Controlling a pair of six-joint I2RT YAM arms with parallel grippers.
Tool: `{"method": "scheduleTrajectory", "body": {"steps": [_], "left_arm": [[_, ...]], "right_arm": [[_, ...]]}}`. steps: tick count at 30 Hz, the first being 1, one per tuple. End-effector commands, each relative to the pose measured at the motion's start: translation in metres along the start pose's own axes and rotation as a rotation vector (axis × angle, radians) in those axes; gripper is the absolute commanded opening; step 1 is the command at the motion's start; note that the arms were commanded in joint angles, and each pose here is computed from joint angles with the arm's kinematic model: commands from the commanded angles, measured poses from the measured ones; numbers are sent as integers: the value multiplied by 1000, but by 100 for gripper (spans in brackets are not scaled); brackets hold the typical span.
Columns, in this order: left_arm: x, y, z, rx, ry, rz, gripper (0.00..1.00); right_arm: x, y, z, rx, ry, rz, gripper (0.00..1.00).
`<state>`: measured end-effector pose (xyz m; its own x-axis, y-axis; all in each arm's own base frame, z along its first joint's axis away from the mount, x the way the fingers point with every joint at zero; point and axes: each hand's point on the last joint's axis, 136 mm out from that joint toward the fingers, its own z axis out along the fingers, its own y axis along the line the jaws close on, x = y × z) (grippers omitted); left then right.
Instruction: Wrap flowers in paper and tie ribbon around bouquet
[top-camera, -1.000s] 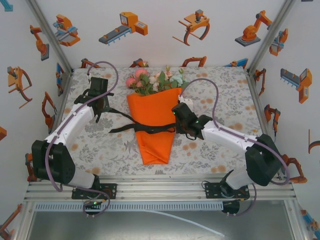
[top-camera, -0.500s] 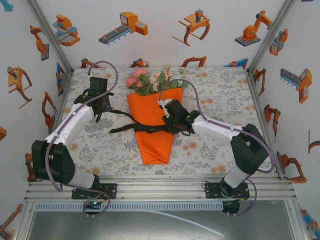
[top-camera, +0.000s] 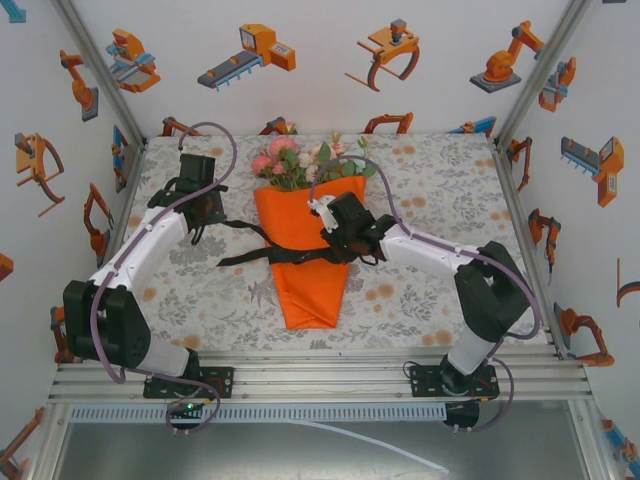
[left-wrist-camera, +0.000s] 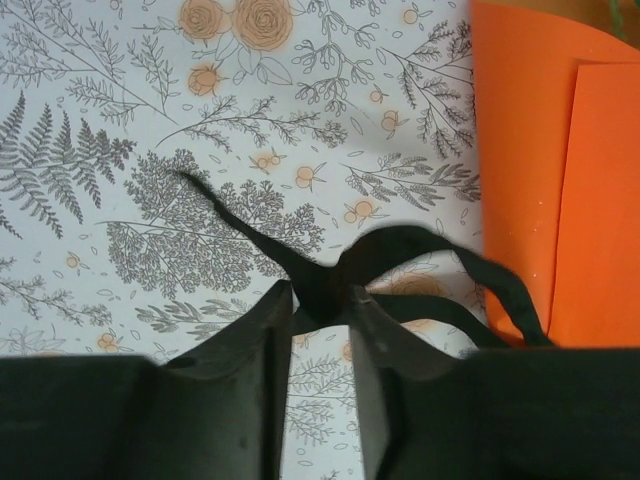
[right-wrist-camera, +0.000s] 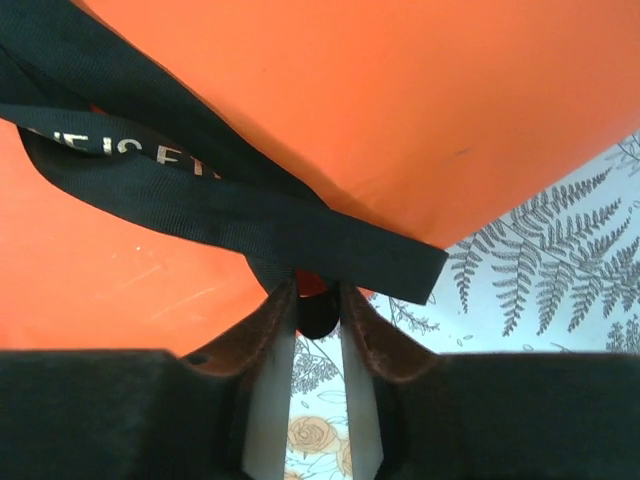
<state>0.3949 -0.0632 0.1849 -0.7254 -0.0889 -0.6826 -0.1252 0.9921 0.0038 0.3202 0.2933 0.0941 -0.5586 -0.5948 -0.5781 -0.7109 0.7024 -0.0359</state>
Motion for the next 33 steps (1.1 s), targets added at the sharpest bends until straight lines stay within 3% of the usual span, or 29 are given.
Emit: {"method": "scheduleTrajectory", "body": {"steps": [1,3,7,11,15,20,25,28,30,33], "left_arm": [[-10,-3,-9,26,-32,-2,38],[-12,-5,-19,56,-43,-5,44],[-10,-28,-53,214,-77,-49,49],[20,-89,-93,539,-61,-36,52],[64,-160,-136,862,-7,124,59],[82,-210,-134,917,72,202,61],[100,-275,-147,1064,72,435,64],[110,-291,-147,1161,20,606,63],[115,-295,-139,1153,-50,715,60],[111,-302,-126,1132,-130,754,52]], "right_arm": [[-9,2,3,-19,-14,45,11],[-14,-2,-7,0,-32,62,2],[-22,-4,-30,10,-79,100,0],[-20,-1,-51,-8,-115,172,0],[-6,1,-66,-18,-133,241,0],[9,8,-83,-50,-160,268,0],[6,4,-100,-33,-261,260,0],[1,-1,-109,-10,-316,253,0],[-2,-2,-114,-5,-333,249,0],[-5,0,-116,-20,-341,241,0]]}}
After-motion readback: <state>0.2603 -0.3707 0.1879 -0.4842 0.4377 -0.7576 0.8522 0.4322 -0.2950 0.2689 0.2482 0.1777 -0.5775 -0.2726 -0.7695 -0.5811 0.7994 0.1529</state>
